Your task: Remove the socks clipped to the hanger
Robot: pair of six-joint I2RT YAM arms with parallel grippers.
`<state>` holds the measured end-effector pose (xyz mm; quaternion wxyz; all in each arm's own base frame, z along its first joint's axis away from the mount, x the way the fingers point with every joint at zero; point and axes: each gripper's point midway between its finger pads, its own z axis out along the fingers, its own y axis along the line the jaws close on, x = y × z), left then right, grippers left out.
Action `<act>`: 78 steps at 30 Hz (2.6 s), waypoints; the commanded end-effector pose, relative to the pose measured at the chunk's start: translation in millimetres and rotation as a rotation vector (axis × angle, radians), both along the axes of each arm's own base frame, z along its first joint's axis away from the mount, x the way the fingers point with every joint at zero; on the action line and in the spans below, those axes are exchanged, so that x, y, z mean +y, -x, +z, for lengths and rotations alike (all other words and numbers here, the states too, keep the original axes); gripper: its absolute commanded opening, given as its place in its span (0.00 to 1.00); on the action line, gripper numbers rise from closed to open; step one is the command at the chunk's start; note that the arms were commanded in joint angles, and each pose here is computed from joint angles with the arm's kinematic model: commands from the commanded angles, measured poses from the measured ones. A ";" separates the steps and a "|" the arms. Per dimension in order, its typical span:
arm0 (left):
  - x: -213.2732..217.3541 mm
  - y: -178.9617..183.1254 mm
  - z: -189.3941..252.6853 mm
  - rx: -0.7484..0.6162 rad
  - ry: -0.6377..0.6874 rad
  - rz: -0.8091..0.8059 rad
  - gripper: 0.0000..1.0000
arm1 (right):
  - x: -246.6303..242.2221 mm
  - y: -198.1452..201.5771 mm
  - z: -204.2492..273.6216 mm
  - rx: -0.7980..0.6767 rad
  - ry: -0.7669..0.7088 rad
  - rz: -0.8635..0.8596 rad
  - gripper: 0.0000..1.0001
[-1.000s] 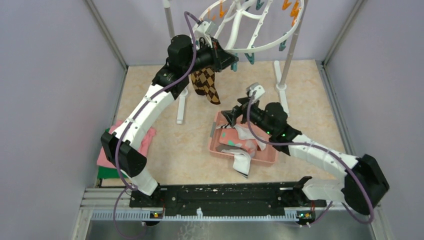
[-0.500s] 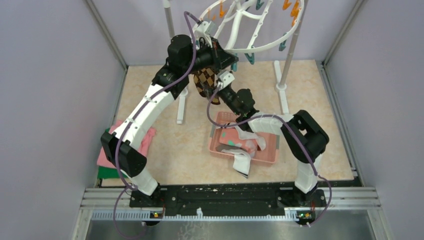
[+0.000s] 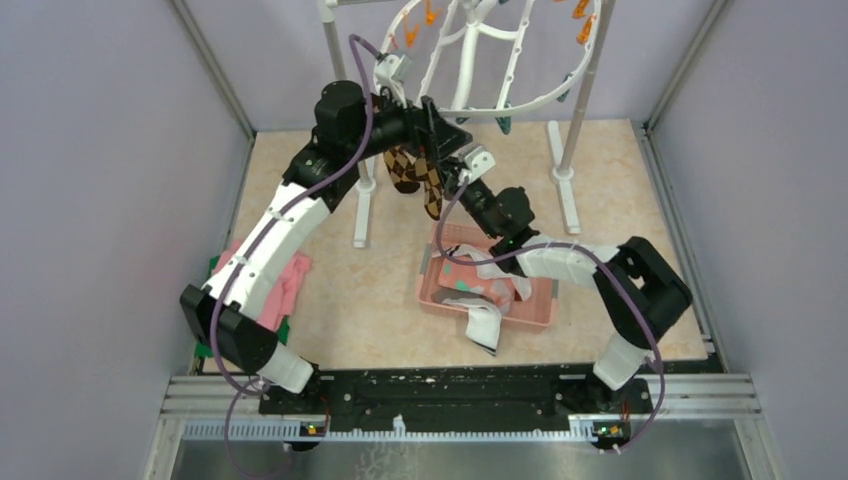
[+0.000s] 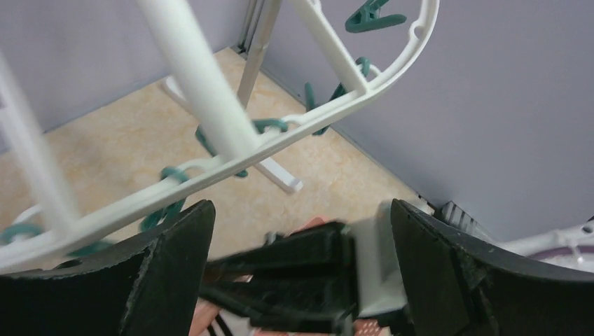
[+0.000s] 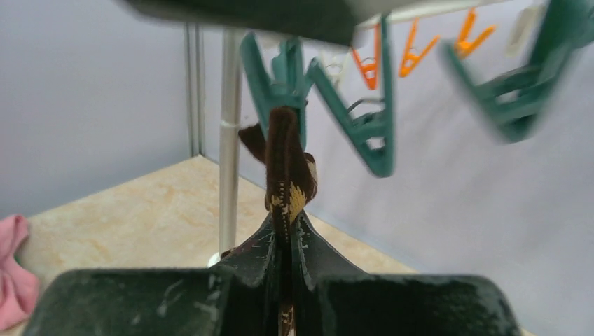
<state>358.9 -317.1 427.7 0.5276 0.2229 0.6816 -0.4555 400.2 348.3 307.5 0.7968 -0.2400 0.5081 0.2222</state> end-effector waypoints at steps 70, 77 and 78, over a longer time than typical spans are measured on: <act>14.2 34.9 -14.5 0.093 0.171 -0.346 0.69 | -38.7 133.1 87.5 0.320 -0.622 0.766 0.00; 10.9 29.5 4.3 0.073 0.193 -0.354 0.58 | -35.4 140.0 88.8 0.374 -0.647 0.868 0.00; 10.8 28.5 6.1 0.070 0.195 -0.353 0.55 | -35.6 141.1 88.9 0.380 -0.653 0.886 0.00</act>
